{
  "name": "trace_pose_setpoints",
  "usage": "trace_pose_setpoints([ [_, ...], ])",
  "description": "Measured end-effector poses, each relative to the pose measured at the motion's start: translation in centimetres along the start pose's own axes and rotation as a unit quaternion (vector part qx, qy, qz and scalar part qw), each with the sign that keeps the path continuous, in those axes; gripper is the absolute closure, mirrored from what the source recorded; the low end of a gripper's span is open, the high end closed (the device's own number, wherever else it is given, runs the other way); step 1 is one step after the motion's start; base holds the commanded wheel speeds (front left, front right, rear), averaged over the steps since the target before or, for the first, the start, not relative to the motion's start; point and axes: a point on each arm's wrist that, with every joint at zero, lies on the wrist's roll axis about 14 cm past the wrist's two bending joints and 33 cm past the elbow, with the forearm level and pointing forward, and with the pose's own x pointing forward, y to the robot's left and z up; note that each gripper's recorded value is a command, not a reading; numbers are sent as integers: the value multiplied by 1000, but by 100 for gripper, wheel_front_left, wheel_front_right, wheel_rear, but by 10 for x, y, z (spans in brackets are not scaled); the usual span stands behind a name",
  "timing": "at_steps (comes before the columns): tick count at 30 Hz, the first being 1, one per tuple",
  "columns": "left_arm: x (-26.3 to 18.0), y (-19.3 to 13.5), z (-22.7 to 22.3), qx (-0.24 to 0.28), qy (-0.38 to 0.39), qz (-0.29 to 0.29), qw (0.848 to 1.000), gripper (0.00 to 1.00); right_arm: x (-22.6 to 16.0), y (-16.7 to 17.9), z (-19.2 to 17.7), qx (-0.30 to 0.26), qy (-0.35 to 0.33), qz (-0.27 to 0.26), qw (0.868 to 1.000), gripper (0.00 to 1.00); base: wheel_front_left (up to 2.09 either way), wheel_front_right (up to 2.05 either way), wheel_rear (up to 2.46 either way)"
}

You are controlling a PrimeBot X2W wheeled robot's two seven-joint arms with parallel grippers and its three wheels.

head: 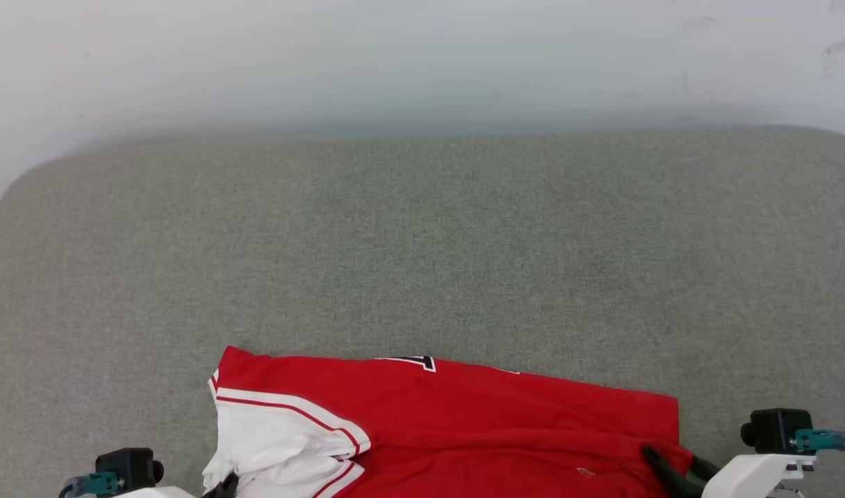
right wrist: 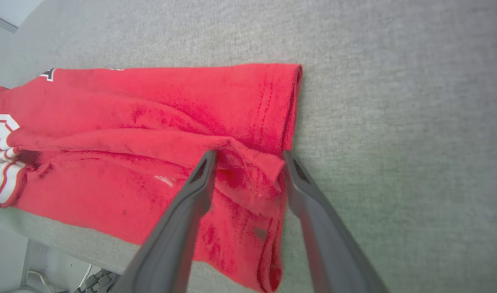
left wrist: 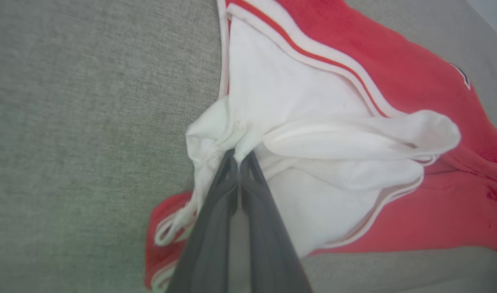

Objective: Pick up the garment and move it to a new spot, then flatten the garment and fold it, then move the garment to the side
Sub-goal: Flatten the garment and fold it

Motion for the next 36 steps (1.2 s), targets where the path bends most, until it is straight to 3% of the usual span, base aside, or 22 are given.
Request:
trace_pose_setpoints([
  [6,-4,-16,34,48,-74,-21,996,0,-12,5,34,-22,-84,2,996,0,0,0,0],
  [12,-16,-40,81,92,-181,-41,978,0,-28,-1,58,-37,-124,-11,992,0,0,0,0],
  [20,-37,-66,134,135,-326,-58,934,0,-36,-27,59,-55,-90,-47,993,0,0,0,0],
  [28,-50,-74,163,170,-399,-41,900,0,-25,-26,36,-54,-22,-45,997,0,0,0,0],
  [36,-56,-75,165,171,-420,-35,890,0,-5,-10,13,-34,23,-20,999,0,0,0,0],
])
